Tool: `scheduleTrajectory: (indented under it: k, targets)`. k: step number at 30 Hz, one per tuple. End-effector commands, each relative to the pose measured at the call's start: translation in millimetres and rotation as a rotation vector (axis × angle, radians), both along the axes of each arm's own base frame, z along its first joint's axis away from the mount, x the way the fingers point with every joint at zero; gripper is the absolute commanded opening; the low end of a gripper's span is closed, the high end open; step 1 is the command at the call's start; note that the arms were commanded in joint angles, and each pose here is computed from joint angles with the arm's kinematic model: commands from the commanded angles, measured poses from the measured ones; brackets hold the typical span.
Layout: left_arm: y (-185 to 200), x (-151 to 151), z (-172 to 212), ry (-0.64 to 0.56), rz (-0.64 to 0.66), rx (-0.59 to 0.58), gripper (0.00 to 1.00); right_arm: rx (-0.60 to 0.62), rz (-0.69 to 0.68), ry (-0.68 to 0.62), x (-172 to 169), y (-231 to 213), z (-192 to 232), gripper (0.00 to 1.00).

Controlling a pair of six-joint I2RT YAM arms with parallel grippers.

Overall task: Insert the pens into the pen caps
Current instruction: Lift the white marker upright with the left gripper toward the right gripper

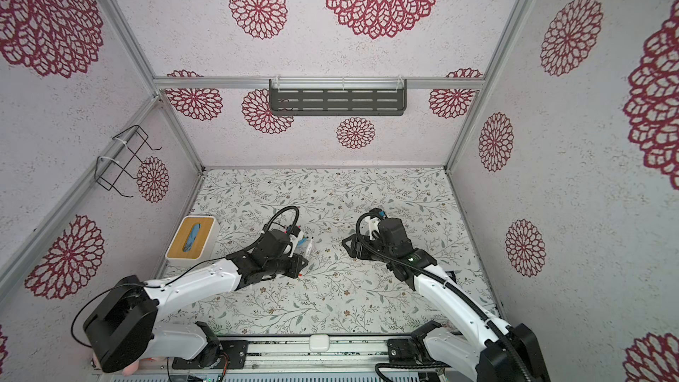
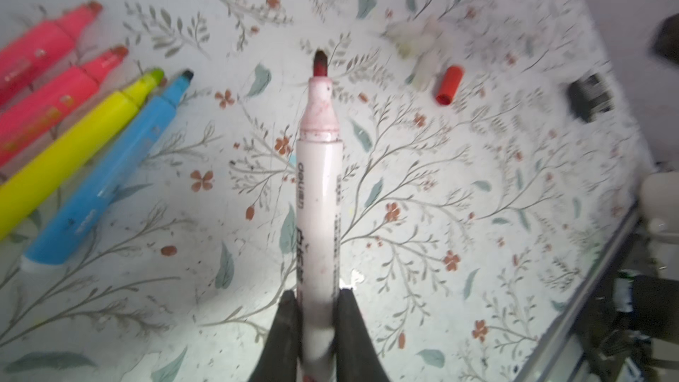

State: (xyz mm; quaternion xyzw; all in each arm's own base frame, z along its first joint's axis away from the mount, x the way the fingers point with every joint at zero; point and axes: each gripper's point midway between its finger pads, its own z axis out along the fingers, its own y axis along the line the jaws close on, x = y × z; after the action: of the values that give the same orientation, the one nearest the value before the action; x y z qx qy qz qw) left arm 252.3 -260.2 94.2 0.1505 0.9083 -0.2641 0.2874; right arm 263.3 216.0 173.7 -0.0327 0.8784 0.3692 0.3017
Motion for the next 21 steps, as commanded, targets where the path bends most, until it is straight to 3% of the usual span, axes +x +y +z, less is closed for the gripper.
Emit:
scheduleTrajectory:
  k: [1, 9, 17, 21]
  targets:
    - [-11.1, 4.6, 37.2, -0.120, 0.017, -0.175, 0.10, 0.104, 0.081, -0.078, 3.0, 20.5, 29.8, 0.74]
    - [-6.5, 1.1, 68.5, -0.223, 0.009, -0.251, 0.12, 0.386, 0.214, -0.241, -16.8, 41.0, 78.8, 0.77]
    - [-13.2, 1.4, 83.2, -0.237, 0.005, -0.313, 0.12, 0.364, 0.218, -0.217, -17.4, 41.4, 80.4, 0.77]
    - [-17.8, 0.0, 92.7, -0.264, -0.008, -0.359, 0.13, 0.408, 0.226, -0.245, -21.1, 40.9, 87.3, 0.77]
